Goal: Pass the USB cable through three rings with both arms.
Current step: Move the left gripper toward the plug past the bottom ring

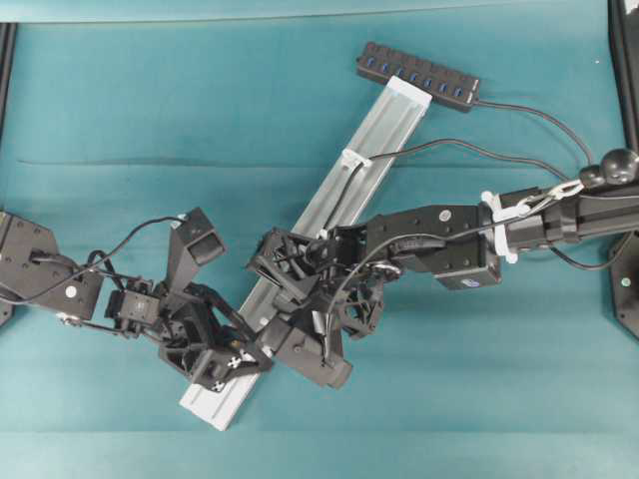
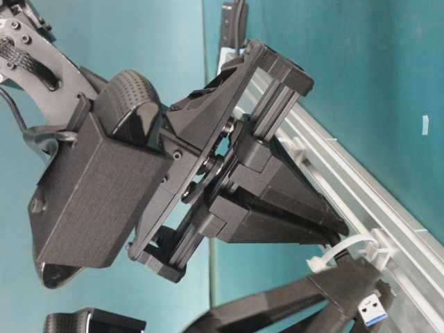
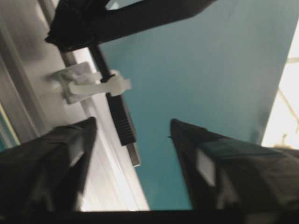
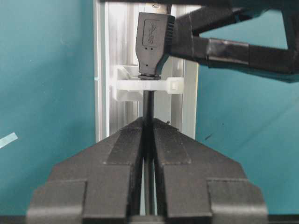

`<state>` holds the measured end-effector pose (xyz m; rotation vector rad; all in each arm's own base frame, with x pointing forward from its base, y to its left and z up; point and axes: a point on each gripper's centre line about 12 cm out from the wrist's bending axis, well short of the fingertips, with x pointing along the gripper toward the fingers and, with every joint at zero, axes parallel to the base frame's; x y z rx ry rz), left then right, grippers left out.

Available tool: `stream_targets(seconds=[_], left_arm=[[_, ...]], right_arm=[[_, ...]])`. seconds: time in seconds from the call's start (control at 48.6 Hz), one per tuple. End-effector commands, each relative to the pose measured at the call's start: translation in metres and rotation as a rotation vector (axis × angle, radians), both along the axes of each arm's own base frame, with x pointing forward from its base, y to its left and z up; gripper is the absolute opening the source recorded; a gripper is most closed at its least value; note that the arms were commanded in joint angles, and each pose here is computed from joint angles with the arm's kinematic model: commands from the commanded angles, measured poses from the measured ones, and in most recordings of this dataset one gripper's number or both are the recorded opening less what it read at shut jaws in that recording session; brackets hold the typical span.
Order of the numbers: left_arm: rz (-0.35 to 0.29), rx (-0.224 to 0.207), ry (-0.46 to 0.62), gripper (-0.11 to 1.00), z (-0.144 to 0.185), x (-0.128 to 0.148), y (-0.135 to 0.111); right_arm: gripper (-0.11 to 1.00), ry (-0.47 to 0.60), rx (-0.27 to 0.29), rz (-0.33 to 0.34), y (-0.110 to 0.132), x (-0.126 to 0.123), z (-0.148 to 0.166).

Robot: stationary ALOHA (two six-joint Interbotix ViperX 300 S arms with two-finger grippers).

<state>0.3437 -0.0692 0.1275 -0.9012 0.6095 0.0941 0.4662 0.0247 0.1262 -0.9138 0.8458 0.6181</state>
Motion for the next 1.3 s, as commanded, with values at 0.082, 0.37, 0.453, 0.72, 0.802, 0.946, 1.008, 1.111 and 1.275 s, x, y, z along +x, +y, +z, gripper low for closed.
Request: stream_targets(seconds=[0.082, 0.37, 0.453, 0.72, 0.802, 0.946, 1.008, 1.111, 1.275], left_arm=[[-0.021, 0.031, -0.035, 0.46, 0.0082, 0.0039, 0.0001], [-0.036, 0.052, -0.044, 0.12, 0.0116, 0.0041, -0.0004], [-0.036, 0.053, -0.036, 0.12, 0.0111, 0.004, -0.0004], [-0.034, 0.052, -0.034, 0.12, 0.0109, 0.004, 0.0002], [-0.036, 0.052, -0.034, 0.12, 0.0106, 0.0035, -0.0003], [-0.035, 0.052, -0.039, 0.12, 0.012, 0.0048, -0.0006], [-0.035, 0.051, -0.043, 0.12, 0.0132, 0.0053, -0.0007], [-0.035, 0.05, -0.045, 0.12, 0.0137, 0.0053, -0.0006], [-0.035, 0.05, -0.046, 0.11, 0.0143, 0.0048, -0.0006]], right_arm=[[0.06, -0.01, 0.006, -0.004, 0.0017, 0.0025, 0.003], [0.06, -0.007, 0.006, -0.005, 0.0003, 0.0023, 0.0028], [0.06, -0.01, 0.006, -0.005, 0.0003, 0.0031, 0.0038], [0.06, -0.026, 0.006, -0.006, 0.0003, 0.0061, 0.0071], [0.06, -0.018, 0.006, -0.006, -0.0003, 0.0051, 0.0062], [0.09, 0.0, 0.009, -0.009, -0.0021, 0.0028, 0.005], [0.17, 0.008, 0.01, -0.005, -0.0012, 0.0021, 0.0055], [0.41, 0.018, 0.012, -0.004, -0.0009, 0.0008, 0.0055], [0.83, 0.005, 0.024, -0.031, -0.002, 0.0016, 0.0086]])
